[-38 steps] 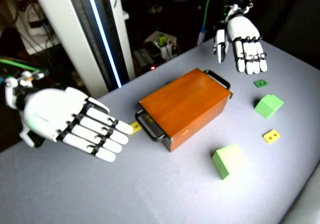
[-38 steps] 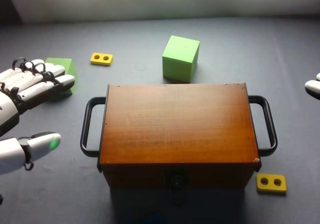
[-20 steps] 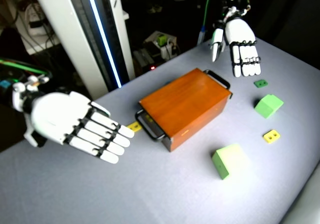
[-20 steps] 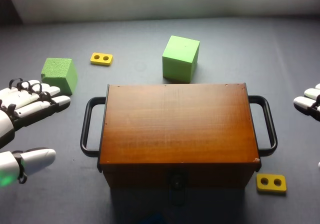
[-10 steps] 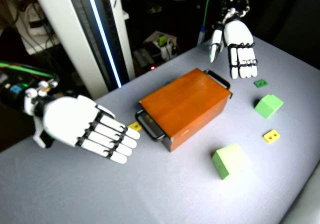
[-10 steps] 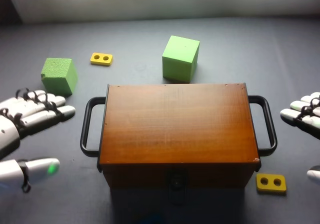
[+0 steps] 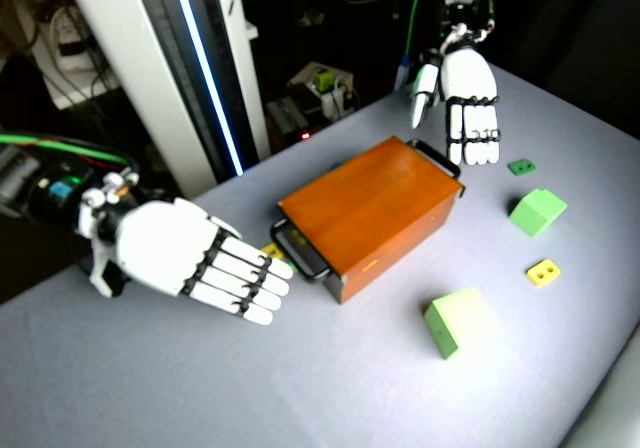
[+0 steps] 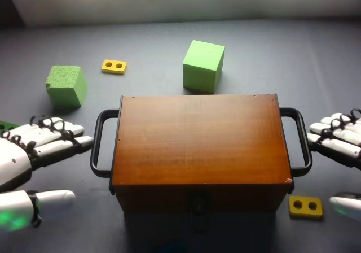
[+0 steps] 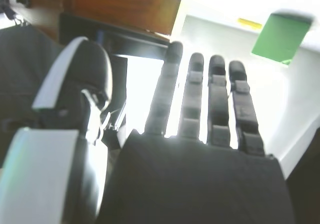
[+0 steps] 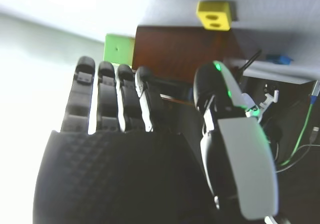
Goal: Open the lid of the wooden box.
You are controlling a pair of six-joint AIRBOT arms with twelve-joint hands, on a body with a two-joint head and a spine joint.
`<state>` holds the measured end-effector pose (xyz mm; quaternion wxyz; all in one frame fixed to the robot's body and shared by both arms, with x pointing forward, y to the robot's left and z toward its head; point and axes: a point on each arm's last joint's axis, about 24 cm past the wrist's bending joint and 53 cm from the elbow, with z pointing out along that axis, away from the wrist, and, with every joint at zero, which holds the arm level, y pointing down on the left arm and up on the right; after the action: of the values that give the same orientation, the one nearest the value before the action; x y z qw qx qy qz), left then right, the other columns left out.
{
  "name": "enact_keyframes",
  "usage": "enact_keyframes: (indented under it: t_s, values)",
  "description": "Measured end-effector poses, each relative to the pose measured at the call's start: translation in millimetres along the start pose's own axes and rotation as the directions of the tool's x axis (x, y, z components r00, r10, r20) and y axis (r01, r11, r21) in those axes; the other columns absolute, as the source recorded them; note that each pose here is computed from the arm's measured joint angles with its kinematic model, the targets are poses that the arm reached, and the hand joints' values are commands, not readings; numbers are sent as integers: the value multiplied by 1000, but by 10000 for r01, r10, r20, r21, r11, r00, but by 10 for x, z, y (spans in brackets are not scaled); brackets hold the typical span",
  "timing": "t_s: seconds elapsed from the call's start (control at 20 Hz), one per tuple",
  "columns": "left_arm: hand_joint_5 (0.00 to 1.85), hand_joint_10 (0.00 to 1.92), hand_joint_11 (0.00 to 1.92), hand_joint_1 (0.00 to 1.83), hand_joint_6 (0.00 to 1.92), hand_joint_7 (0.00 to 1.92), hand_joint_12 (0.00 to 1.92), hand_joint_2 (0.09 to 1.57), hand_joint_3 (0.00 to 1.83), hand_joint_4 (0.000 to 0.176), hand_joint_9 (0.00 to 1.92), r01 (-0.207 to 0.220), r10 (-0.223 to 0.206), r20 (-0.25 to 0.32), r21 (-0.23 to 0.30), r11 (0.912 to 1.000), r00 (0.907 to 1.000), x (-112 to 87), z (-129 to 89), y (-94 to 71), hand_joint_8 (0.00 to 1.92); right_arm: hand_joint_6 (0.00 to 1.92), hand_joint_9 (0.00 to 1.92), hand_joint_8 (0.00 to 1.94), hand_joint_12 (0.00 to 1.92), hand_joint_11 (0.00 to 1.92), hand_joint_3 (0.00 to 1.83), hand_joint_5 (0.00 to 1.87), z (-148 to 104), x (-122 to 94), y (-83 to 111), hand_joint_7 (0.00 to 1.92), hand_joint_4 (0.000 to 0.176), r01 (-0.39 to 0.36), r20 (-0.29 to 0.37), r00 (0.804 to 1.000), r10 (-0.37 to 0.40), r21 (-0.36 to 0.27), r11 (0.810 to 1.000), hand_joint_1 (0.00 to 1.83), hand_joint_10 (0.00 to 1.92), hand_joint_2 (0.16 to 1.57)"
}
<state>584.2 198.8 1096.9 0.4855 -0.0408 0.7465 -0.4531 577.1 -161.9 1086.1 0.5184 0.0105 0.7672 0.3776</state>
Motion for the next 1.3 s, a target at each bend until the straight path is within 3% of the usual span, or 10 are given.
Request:
enact_keyframes:
  t_s: [0.2,0.35,0.55,0.7,0.8,0.85,0.95,1.15,1.2,1.3]
  values:
    - [152,0,0,20,5,19,0,1419,0,5,0,67,-68,-51,-36,10000,10000,8,33,31,0,2,0,0,0,0,0,87,41,100,23,0,0,39,-310,9995,-41,-79,10000,452,0,1365]
    - [142,0,0,26,3,4,0,1423,1,0,0,141,-134,-267,263,9996,9996,76,79,-49,0,6,0,4,0,0,0,101,72,126,47,11,0,78,-419,9991,-85,-150,9999,494,0,1356]
    - [20,0,0,2,0,0,0,1442,8,25,0,151,-140,-484,210,9997,9987,144,112,-43,0,9,0,6,0,0,0,105,73,123,50,15,0,95,-413,9991,-102,-166,9998,485,0,1362]
    - [0,0,0,26,0,0,0,1449,7,11,0,159,-150,-477,191,9997,9987,143,112,-39,0,2,0,0,0,0,2,86,62,111,63,5,0,105,-403,9991,-112,-184,9998,432,0,1365]
    - [0,0,0,0,0,0,0,1450,6,18,0,175,-165,-440,229,9996,9989,134,112,-48,0,0,0,0,0,0,1,57,49,87,80,0,0,85,-374,9993,-94,-227,9997,413,0,1365]
    - [0,0,0,76,0,0,0,1451,3,17,0,180,-169,-406,285,9994,9990,126,112,-62,0,1,0,0,0,0,5,25,45,74,89,0,0,86,-340,9994,-95,-256,9996,368,0,1374]
    - [0,0,0,89,0,0,0,1448,1,34,0,195,-182,-303,435,9989,9994,101,112,-97,0,0,0,0,0,0,10,0,43,28,107,0,0,-88,-170,9998,82,-329,9994,295,0,1389]
    - [0,0,0,149,0,0,0,1427,0,27,0,187,-179,-114,799,9966,9998,50,103,-190,0,0,0,0,0,0,7,0,18,-68,200,0,0,-113,176,9998,124,-631,9979,289,0,1396]
    - [0,0,0,161,0,0,0,1434,0,19,0,162,-162,-6,944,9954,9999,19,94,-236,0,0,0,0,0,0,7,0,3,-103,229,0,0,-115,289,9995,135,-703,9975,306,0,1400]
    - [0,0,0,160,0,0,0,1436,1,28,0,-44,27,177,1012,9949,9998,-49,74,-267,0,0,0,0,0,0,5,0,-8,-149,260,0,0,-78,442,9990,114,-819,9966,324,0,1400]
